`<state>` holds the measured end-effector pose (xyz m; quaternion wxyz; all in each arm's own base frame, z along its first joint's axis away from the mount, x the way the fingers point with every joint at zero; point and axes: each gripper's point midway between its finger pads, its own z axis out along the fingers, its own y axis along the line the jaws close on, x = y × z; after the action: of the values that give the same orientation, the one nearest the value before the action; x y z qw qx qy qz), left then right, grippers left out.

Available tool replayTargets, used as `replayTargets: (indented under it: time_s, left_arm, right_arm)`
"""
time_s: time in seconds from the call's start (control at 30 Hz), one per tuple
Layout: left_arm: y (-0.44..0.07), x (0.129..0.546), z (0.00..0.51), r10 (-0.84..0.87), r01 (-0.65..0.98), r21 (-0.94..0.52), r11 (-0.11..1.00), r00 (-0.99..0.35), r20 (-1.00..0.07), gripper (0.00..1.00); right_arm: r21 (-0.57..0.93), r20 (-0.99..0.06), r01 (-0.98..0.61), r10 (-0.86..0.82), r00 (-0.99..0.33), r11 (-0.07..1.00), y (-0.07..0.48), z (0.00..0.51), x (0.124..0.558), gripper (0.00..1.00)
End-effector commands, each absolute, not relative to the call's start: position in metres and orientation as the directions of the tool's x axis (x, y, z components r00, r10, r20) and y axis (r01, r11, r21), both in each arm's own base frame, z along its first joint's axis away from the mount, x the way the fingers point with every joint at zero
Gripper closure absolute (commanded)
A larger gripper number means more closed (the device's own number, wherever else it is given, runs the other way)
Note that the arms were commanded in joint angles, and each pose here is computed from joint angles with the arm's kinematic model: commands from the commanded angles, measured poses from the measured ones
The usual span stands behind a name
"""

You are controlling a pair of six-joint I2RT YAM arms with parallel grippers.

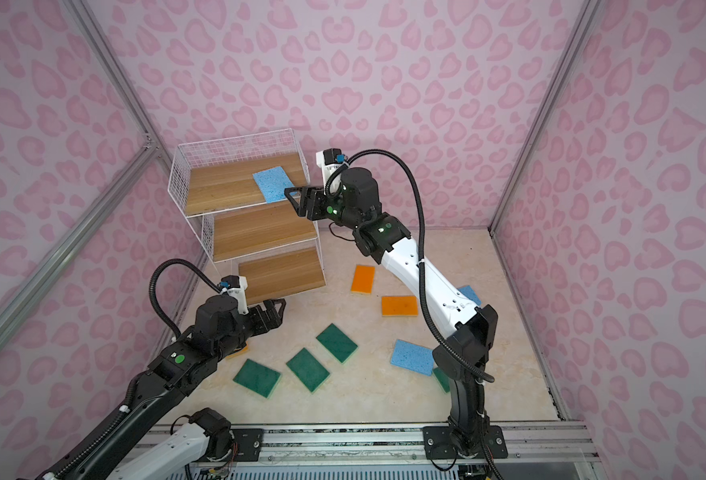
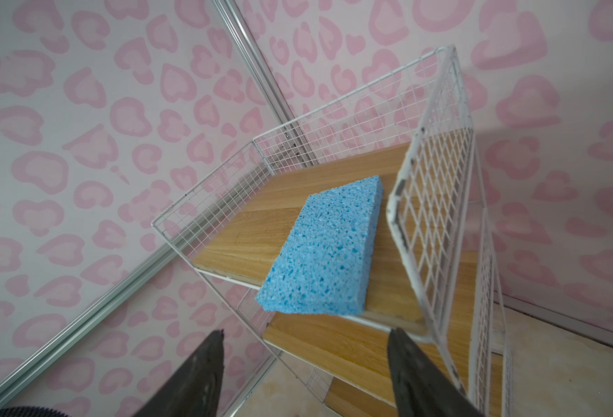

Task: Place and organize the cleaning sponges onto the shelf
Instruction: 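Lower the blue sponge onto the top shelf and open the right gripper, then reach the left gripper to the blue sponge nearer the robot while the right arm withdraws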

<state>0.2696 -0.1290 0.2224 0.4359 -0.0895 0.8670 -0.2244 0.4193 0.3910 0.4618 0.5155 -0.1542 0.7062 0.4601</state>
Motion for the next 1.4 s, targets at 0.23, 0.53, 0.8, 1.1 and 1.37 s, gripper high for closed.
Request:
replayTargets:
  time_s: [0.23,0.53,0.8,1.1,1.37]
  left_arm:
    - [-0.206,0.268,0.196,-0.214,0.162,-0.443,0.882,-0.699,-0.682,0.25]
    - [-0.308,0.252,0.160,-0.024,0.332,-0.445,0.832,-0.780,-0.625,0.31]
    - [-0.385,0.233,0.119,0.101,0.418,-0.475,0.775,-0.823,-0.559,0.31]
    - [-0.431,0.234,0.089,0.183,0.450,-0.475,0.756,-0.843,-0.507,0.39]
    - [-0.446,0.226,0.067,0.228,0.465,-0.471,0.750,-0.850,-0.476,0.45]
  right_arm:
    - [0.534,-0.833,-0.562,0.278,-0.479,0.631,0.296,0.406,0.380,0.28]
    - [0.648,-0.679,-0.258,0.390,-0.622,0.716,0.170,0.285,0.336,0.28]
    - [0.669,-0.599,-0.092,0.462,-0.654,0.737,0.109,0.229,0.296,0.28]
    - [0.705,-0.538,-0.001,0.534,-0.652,0.709,0.091,0.194,0.291,0.28]
    - [0.710,-0.543,0.010,0.556,-0.629,0.704,0.083,0.194,0.291,0.28]
